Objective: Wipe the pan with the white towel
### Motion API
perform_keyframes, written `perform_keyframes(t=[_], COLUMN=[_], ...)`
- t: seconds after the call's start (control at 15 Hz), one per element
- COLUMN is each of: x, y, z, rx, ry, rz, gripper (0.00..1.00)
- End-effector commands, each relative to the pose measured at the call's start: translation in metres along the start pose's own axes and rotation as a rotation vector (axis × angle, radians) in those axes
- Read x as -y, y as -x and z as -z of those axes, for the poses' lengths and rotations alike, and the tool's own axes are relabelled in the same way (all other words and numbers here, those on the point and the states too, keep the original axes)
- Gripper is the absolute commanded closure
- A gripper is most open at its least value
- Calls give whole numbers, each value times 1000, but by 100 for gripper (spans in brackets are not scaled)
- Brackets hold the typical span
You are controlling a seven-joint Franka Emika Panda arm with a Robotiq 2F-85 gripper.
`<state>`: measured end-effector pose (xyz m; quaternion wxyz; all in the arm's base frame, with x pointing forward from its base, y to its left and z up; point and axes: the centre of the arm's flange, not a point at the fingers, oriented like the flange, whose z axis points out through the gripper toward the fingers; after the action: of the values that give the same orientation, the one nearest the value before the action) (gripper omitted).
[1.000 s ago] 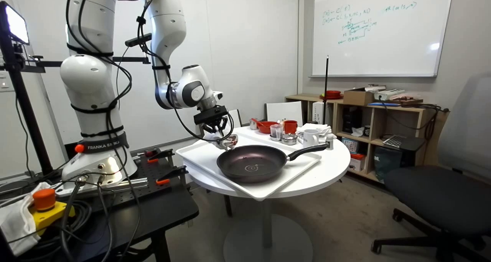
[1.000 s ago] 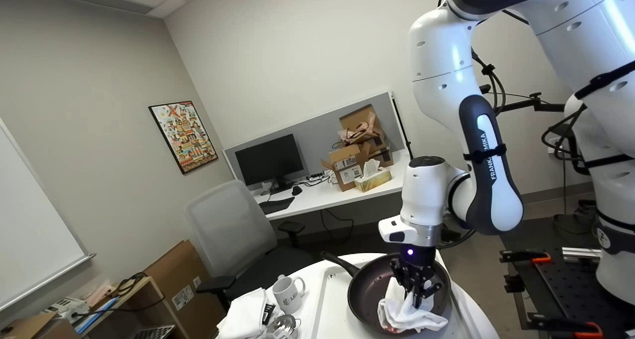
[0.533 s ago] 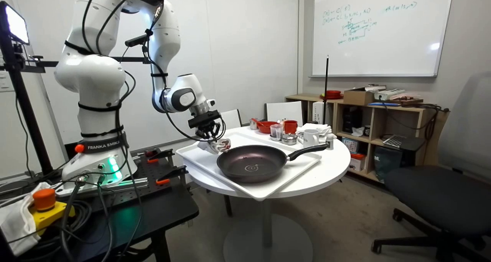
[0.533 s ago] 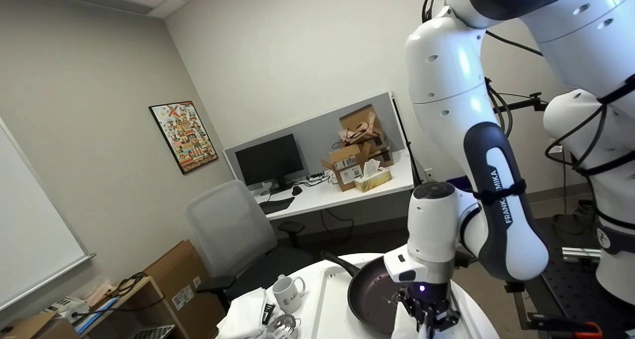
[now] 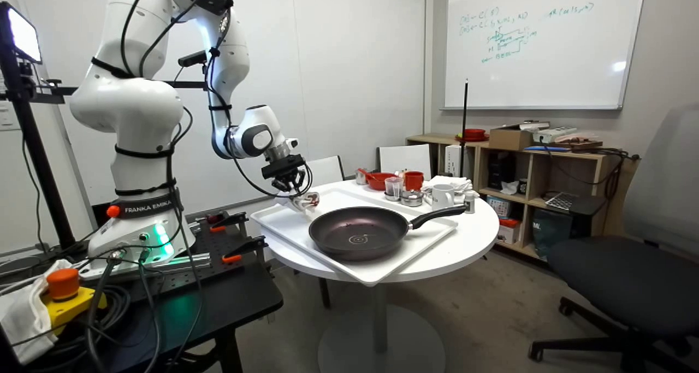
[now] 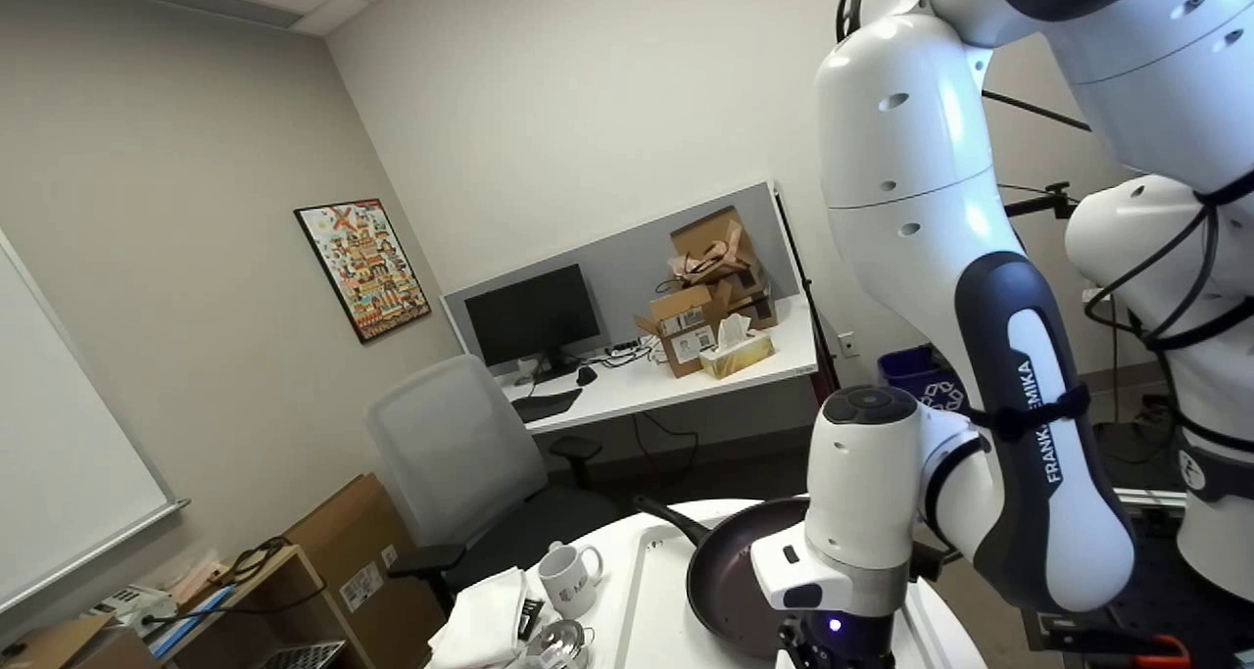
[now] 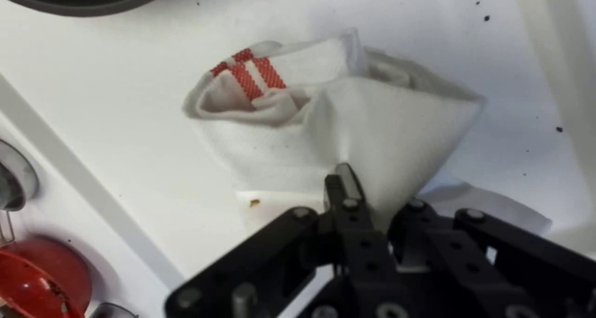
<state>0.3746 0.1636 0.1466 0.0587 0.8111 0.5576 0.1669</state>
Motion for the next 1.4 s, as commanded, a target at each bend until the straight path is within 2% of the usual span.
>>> perform_keyframes(t=[0.0, 0.13, 0.47, 0.73, 0.87, 1.33], x=[-1, -14, -33, -44, -46, -41], y=[18, 23, 42, 66, 79, 88], z=[-11, -11, -23, -36, -44, -63], rx=[-41, -58, -106, -49, -17, 22], ry=[39, 19, -89, -106, -116, -139], rz=[-81, -119, -194, -365, -413, -465], gripper=[97, 97, 97, 97, 97, 97])
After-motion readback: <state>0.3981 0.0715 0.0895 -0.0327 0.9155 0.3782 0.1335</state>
